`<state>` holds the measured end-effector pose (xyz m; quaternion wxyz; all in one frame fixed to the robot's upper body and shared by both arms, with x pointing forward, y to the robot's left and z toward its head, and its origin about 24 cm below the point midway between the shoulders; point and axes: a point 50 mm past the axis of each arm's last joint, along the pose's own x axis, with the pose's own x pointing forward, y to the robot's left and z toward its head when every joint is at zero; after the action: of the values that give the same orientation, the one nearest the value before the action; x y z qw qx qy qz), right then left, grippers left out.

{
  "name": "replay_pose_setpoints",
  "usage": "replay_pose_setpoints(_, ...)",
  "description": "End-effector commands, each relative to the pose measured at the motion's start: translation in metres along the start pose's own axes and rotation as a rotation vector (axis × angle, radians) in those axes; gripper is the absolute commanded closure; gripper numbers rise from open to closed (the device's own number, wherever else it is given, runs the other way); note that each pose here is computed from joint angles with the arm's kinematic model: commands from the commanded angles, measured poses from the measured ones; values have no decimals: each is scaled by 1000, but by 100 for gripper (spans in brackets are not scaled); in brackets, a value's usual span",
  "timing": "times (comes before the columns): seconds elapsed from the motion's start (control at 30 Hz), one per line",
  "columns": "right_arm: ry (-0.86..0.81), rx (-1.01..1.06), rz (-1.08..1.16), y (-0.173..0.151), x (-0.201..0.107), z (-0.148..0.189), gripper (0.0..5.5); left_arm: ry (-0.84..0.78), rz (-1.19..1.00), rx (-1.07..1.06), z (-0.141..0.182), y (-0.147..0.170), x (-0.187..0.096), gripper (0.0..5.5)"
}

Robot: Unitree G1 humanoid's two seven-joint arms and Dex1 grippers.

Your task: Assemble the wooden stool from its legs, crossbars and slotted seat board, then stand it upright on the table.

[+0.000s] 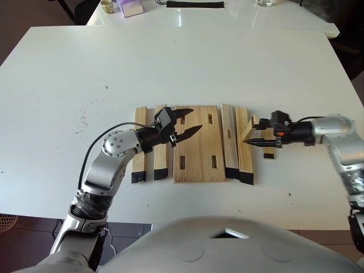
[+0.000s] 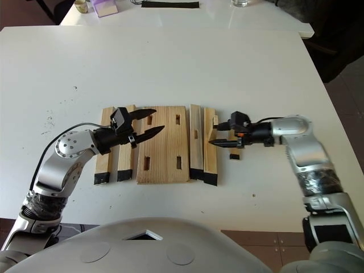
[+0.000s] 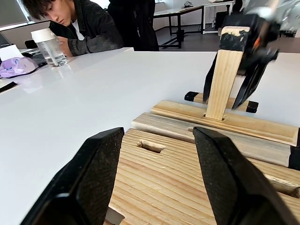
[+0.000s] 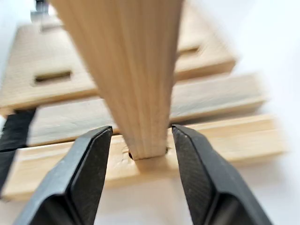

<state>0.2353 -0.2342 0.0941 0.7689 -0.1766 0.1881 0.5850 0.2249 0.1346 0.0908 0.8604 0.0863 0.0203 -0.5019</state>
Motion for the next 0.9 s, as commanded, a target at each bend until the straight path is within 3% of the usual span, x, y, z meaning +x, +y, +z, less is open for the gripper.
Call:
replay_pose_setpoints(0.03, -26, -21, -64, 31, -24, 21, 315, 12, 83, 6, 0, 4, -13, 275)
replay_pose_setpoints(0.13, 2, 32, -181, 63, -22, 18, 315, 28, 140, -5, -3, 2, -26, 275)
replay_pose_setpoints(0.3, 100, 235, -388, 115, -1, 5, 244, 66, 210, -16, -7, -2, -42, 275)
replay_pose_setpoints(0.5, 102, 415, -646, 119, 18, 8, 240, 86, 217, -5, -7, -5, -42, 275)
replay_pose_setpoints(0.9, 160, 525, -725, 126, 42, -10, 240, 83, 176, 2, -7, -5, -32, 275)
